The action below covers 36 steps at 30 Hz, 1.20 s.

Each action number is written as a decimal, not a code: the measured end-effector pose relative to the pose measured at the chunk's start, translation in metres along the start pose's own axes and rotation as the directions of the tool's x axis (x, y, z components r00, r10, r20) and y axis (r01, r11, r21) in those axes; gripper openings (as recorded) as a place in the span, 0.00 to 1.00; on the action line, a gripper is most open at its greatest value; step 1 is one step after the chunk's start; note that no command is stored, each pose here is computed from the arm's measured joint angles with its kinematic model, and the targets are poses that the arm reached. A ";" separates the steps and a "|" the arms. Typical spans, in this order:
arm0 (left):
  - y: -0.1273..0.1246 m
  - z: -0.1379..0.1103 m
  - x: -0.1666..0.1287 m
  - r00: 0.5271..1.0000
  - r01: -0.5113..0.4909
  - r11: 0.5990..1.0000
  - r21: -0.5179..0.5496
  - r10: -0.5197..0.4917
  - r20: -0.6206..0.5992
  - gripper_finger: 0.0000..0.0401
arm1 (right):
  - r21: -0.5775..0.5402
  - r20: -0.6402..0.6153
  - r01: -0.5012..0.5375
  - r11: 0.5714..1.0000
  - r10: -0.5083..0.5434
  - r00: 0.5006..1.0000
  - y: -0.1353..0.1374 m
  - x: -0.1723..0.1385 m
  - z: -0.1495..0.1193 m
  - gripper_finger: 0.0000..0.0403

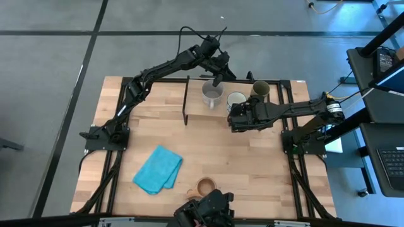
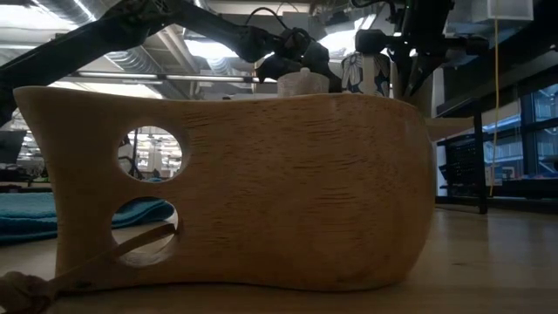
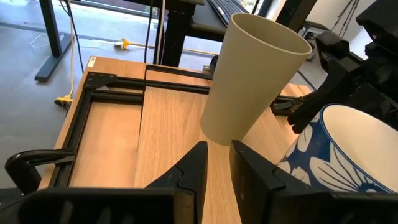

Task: Stack small to large cups/mugs on shelf
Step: Put the blue mug on the shelf

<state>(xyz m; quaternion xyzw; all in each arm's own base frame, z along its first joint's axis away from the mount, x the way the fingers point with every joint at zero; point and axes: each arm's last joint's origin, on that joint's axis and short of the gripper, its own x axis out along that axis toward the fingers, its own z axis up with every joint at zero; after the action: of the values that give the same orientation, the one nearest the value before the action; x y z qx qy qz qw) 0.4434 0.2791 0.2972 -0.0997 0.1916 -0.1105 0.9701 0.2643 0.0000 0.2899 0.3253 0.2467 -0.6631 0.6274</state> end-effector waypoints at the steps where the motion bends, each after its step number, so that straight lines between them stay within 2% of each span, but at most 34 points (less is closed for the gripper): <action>1: 0.000 0.000 0.000 1.000 0.000 1.000 0.000 0.000 0.000 0.16 | 0.000 0.000 0.000 1.000 0.000 1.000 0.000 0.000 0.000 0.14; 9: 0.000 0.000 0.000 1.000 0.000 1.000 -0.010 0.000 0.000 0.16 | 0.017 -0.057 0.002 1.000 -0.002 0.998 0.001 0.000 -0.002 0.14; 18: 0.000 -0.001 0.001 0.999 -0.040 0.998 -0.043 0.040 -0.016 0.16 | 0.052 -0.111 -0.058 0.997 0.063 0.992 0.007 -0.005 -0.009 0.14; 36: -0.002 -0.005 0.002 0.998 -0.052 0.996 -0.069 0.049 -0.050 0.16 | 0.046 -0.120 -0.081 0.996 0.086 0.989 0.005 -0.010 -0.012 0.14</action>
<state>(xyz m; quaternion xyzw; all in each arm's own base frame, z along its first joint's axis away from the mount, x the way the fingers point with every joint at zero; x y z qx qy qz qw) 0.4434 0.2762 0.2925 -0.1261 0.2211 -0.0815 0.9636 0.2711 0.0155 0.2900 0.3880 0.2572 -0.6199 0.6317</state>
